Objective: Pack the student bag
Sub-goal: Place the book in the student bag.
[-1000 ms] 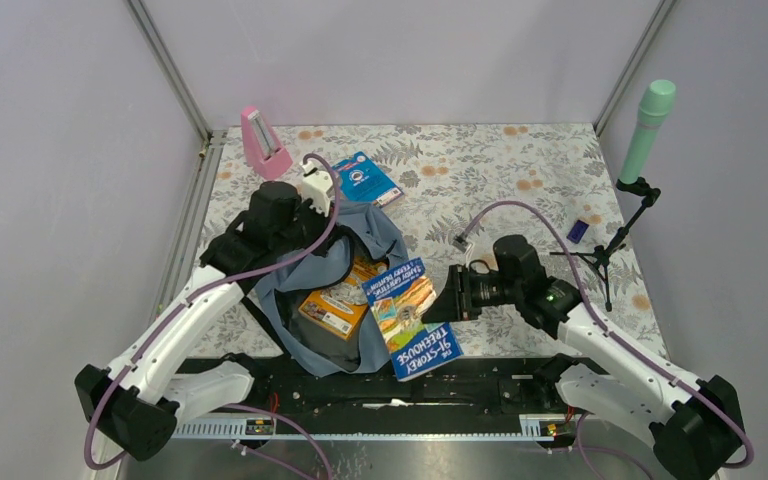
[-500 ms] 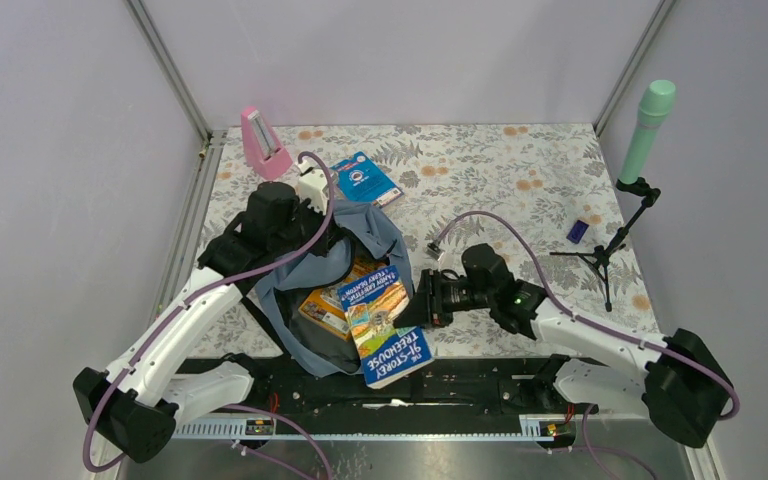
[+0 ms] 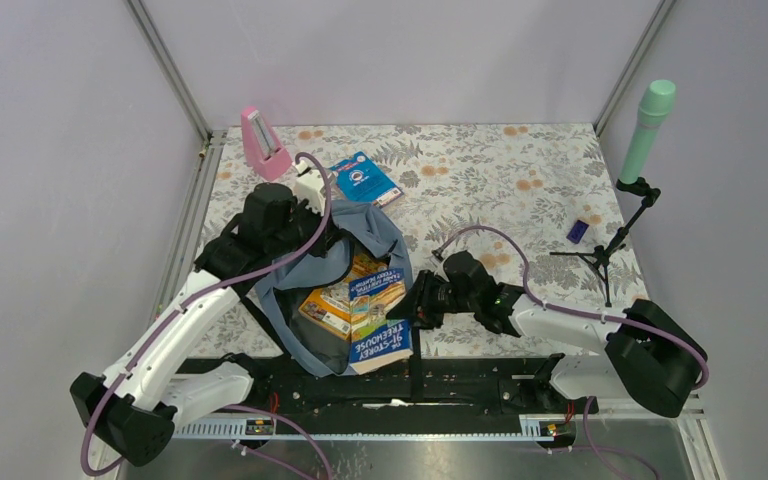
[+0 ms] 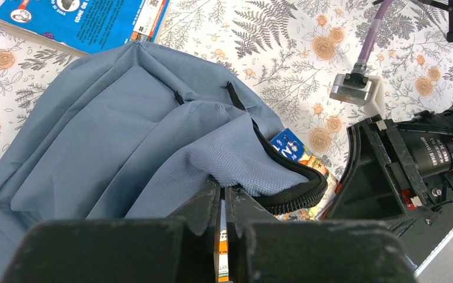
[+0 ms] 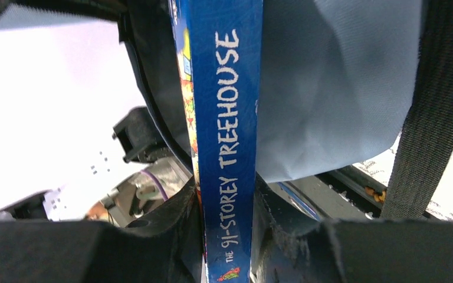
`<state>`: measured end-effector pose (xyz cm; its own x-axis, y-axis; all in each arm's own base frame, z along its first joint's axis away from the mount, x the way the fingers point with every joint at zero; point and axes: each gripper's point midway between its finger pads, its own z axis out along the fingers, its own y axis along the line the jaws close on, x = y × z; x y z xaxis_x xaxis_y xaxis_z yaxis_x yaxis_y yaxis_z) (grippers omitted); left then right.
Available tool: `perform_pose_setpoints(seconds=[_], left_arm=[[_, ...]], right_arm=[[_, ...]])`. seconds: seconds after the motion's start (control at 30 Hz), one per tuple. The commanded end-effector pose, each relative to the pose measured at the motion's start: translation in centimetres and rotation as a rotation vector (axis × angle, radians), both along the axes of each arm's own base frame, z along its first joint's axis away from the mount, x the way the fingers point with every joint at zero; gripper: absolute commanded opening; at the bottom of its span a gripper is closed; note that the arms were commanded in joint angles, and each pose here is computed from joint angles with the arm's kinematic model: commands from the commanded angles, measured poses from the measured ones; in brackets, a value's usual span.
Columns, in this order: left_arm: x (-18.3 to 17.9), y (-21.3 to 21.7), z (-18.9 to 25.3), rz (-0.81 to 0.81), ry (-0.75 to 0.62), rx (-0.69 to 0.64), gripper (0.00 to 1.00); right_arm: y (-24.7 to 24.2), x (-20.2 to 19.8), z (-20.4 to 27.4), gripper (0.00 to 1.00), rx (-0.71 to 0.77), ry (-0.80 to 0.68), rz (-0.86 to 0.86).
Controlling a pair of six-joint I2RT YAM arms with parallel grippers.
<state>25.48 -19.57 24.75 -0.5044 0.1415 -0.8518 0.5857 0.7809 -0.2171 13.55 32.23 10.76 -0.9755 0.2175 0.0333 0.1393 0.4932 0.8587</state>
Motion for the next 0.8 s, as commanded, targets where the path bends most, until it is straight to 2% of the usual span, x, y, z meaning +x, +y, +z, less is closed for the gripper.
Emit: perform_pose_setpoints(seconds=[0.0,0.23,0.43,0.6,0.77], left_arm=[[0.5,-1.3,5.8,-0.034,-0.168,-0.131,0.00],[0.4,-1.1,6.0,-0.032,-0.178,-0.133,0.00],[0.3,-1.1,6.1,-0.034,-0.181,-0.138,0.00],[0.3,-1.1,6.1,-0.031,-0.183,-0.137,0.00],[0.3,-1.0,6.2,-0.028,-0.190,-0.139,0.00]], right_arm=[[0.9,4.5,3.6,0.00,0.075,-0.045,-0.235],[2.4,7.3,6.7,0.00,0.186,-0.072,-0.330],[3.8,9.1,8.2,0.00,0.197,-0.151,-0.347],[4.2,9.8,7.7,0.00,0.080,-0.273,-0.341],[3.9,9.9,4.8,0.00,-0.006,-0.302,-0.367]])
